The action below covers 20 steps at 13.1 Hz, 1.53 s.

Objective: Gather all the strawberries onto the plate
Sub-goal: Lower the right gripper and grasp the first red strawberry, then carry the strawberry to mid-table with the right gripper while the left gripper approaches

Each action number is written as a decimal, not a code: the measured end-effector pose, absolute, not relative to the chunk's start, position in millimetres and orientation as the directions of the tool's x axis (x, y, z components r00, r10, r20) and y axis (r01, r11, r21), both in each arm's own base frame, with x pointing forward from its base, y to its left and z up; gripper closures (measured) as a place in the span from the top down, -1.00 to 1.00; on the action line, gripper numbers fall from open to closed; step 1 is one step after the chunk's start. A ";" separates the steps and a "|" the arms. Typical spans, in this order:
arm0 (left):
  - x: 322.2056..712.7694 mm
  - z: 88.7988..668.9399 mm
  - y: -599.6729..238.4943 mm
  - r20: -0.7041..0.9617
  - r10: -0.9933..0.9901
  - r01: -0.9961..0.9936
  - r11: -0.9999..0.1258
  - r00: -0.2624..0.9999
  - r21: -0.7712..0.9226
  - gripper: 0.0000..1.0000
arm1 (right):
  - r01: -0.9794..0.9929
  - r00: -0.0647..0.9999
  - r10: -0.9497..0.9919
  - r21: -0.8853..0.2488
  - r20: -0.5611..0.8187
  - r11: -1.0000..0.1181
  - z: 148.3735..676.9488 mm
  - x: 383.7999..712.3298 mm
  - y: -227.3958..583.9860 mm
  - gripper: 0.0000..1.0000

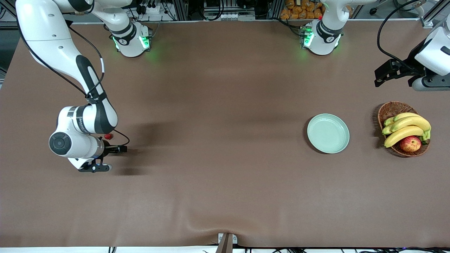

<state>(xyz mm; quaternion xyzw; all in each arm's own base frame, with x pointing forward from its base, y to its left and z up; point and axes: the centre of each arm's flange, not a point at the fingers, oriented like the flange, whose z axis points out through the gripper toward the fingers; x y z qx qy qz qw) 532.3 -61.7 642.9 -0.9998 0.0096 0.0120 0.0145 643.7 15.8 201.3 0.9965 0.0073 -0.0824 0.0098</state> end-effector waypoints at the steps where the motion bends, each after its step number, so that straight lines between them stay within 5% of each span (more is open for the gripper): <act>1: 532.3 642.8 -61.7 -0.025 -0.019 -0.019 -0.999 1.000 -0.029 1.00 | 0.016 0.986 0.013 0.019 -0.167 -1.000 197.1 643.3 15.8 1.00; 4: 532.3 642.1 -62.0 -0.026 -0.019 -0.020 -0.999 0.999 -0.029 1.00 | 0.017 0.983 0.013 0.020 -0.185 -1.000 186.3 640.6 15.6 0.92; 6: 532.3 641.6 -62.4 -0.027 -0.020 -0.021 -0.999 0.999 -0.029 1.00 | 0.017 0.979 0.012 0.020 -0.205 -1.000 181.3 637.8 15.5 0.58; 7: 532.3 641.5 -62.4 -0.027 -0.020 -0.021 -0.999 0.999 -0.029 1.00 | 0.017 0.976 0.013 0.020 -0.216 -1.000 179.2 636.4 15.9 0.58; 9: 532.3 641.5 -62.4 -0.027 -0.020 -0.021 -0.999 0.999 -0.029 1.00 | 0.025 0.974 0.020 0.019 -0.226 -1.000 176.3 634.8 20.6 0.18; 10: 532.4 641.4 -62.4 -0.027 -0.020 -0.021 -0.999 0.999 -0.029 1.00 | 0.029 0.973 0.024 0.019 -0.228 -0.999 175.5 634.5 23.6 0.17; 12: 532.4 641.2 -62.5 -0.028 -0.020 -0.021 -0.999 0.999 -0.029 1.00 | 0.034 0.974 0.029 0.018 -0.227 -0.999 176.3 634.9 26.7 -0.28; 18: 532.5 639.8 -62.8 -0.031 -0.021 -0.022 -0.999 0.999 -0.029 1.00 | 0.078 0.991 0.079 -0.016 -0.106 -0.997 219.5 669.3 67.2 -0.30; 20: 532.5 639.1 -62.9 -0.032 -0.021 -0.022 -0.999 0.999 -0.029 1.00 | 0.055 0.994 0.066 -0.127 -0.084 -0.990 232.5 670.7 125.6 -0.30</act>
